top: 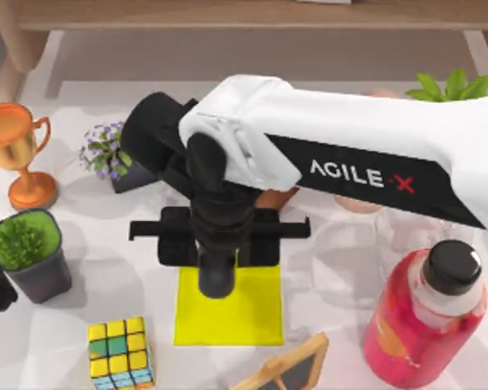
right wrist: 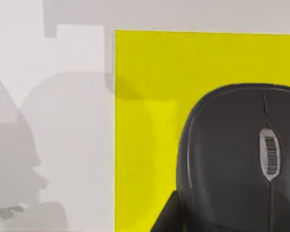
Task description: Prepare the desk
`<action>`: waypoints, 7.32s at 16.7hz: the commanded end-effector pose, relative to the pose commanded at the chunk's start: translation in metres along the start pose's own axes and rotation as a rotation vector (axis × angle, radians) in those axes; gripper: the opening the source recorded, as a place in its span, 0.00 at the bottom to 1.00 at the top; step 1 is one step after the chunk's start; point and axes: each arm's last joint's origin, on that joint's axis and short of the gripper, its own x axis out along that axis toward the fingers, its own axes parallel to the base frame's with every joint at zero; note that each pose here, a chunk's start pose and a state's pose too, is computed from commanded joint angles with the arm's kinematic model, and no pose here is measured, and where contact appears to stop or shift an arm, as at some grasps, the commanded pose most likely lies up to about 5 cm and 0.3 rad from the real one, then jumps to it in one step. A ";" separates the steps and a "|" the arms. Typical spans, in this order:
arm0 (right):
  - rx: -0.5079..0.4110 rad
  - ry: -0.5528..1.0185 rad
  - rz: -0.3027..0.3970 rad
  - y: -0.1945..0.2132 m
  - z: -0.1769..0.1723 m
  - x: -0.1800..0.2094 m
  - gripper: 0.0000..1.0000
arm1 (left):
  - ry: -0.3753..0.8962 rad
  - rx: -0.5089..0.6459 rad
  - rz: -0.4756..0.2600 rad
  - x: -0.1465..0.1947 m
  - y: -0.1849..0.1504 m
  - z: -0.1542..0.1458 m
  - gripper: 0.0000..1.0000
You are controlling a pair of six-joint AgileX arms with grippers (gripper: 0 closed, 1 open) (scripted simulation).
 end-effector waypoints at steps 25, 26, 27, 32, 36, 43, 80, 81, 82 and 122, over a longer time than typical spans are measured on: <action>-0.006 0.048 -0.056 -0.004 -0.006 0.023 1.00 | 0.000 0.000 0.000 0.000 0.000 0.000 1.00; -0.006 0.048 -0.056 -0.004 -0.006 0.023 1.00 | 0.000 0.000 0.000 0.000 0.000 0.000 1.00; -0.006 0.048 -0.056 -0.004 -0.006 0.023 1.00 | 0.000 0.000 0.000 0.000 0.000 0.000 1.00; -0.005 0.043 -0.048 -0.005 -0.004 0.021 1.00 | 0.000 0.000 0.000 0.000 0.000 0.000 1.00; -0.014 -0.032 0.069 -0.027 0.020 -0.003 1.00 | 0.000 0.000 0.000 0.000 0.000 0.000 1.00; -0.126 -0.460 0.365 -0.132 0.091 -0.066 1.00 | 0.000 0.000 0.000 0.000 0.000 0.000 1.00; -1.298 -1.054 -1.152 -0.535 -0.056 0.040 1.00 | 0.000 0.000 0.000 0.000 0.000 0.000 1.00; -1.299 -1.054 -1.151 -0.535 -0.051 0.041 1.00 | 0.000 0.000 0.000 0.000 0.000 0.000 1.00; -1.299 -1.054 -1.151 -0.535 -0.046 0.041 1.00 | 0.000 0.000 0.000 0.000 0.000 0.000 1.00; -1.295 -1.052 -1.146 -0.537 0.026 0.053 0.00 | 0.000 0.000 0.000 0.000 0.000 0.000 1.00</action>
